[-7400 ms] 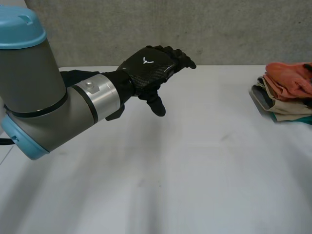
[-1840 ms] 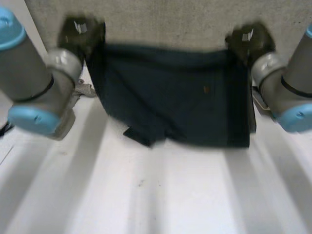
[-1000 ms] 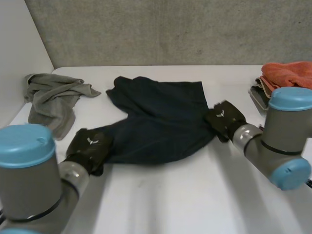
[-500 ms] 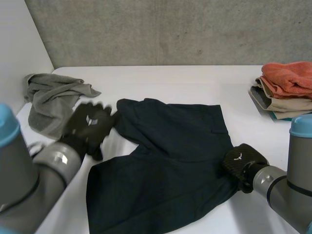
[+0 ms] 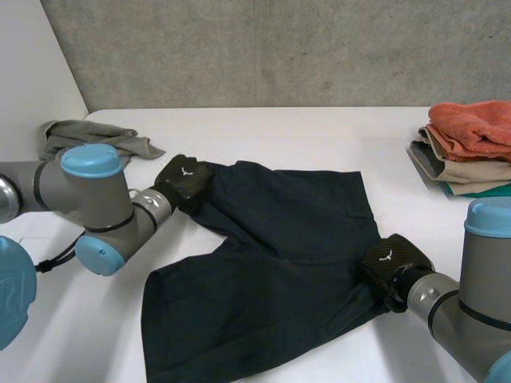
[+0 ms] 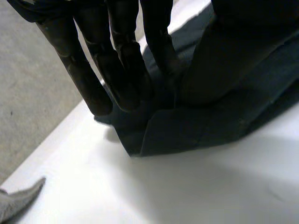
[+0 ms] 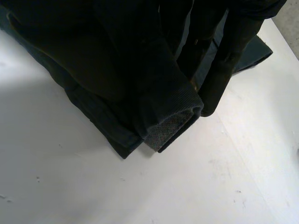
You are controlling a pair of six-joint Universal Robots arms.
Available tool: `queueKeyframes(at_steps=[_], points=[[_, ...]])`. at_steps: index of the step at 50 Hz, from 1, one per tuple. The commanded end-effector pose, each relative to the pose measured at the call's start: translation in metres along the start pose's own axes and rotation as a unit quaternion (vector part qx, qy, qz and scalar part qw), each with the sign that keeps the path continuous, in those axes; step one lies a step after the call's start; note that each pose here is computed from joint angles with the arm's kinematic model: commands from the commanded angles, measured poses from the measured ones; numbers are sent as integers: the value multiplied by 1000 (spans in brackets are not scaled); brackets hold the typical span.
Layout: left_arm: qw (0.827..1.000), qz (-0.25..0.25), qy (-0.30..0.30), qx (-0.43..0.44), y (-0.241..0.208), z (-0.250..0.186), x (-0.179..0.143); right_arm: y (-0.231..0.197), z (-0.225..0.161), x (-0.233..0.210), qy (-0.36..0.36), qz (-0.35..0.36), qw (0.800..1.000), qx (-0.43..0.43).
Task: Fold the laundry.
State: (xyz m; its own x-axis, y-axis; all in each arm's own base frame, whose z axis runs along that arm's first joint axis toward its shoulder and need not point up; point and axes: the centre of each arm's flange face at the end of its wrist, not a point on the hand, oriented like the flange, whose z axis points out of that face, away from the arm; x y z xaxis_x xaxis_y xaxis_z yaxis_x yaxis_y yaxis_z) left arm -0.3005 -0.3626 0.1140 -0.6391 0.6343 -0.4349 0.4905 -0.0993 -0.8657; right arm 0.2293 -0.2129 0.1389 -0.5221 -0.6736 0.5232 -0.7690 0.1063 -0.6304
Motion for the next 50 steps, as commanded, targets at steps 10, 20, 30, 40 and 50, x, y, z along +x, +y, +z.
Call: queueKeyframes(at_steps=[10,20,30,40,50], points=[[981,21,-151,-123,5,-40,-20,-3,3,6,15,16,1000,8],[971,33,-172,-163,14,-52,-18,-6,2,5,12,47,999,13],[966,84,-179,-167,-17,-70,3,-5,3,5,13,55,998,12],[958,106,-215,-157,-10,-61,-14,-4,2,3,10,55,998,10],[967,97,-184,-147,-12,-71,-11,-5,3,4,12,59,998,13]])
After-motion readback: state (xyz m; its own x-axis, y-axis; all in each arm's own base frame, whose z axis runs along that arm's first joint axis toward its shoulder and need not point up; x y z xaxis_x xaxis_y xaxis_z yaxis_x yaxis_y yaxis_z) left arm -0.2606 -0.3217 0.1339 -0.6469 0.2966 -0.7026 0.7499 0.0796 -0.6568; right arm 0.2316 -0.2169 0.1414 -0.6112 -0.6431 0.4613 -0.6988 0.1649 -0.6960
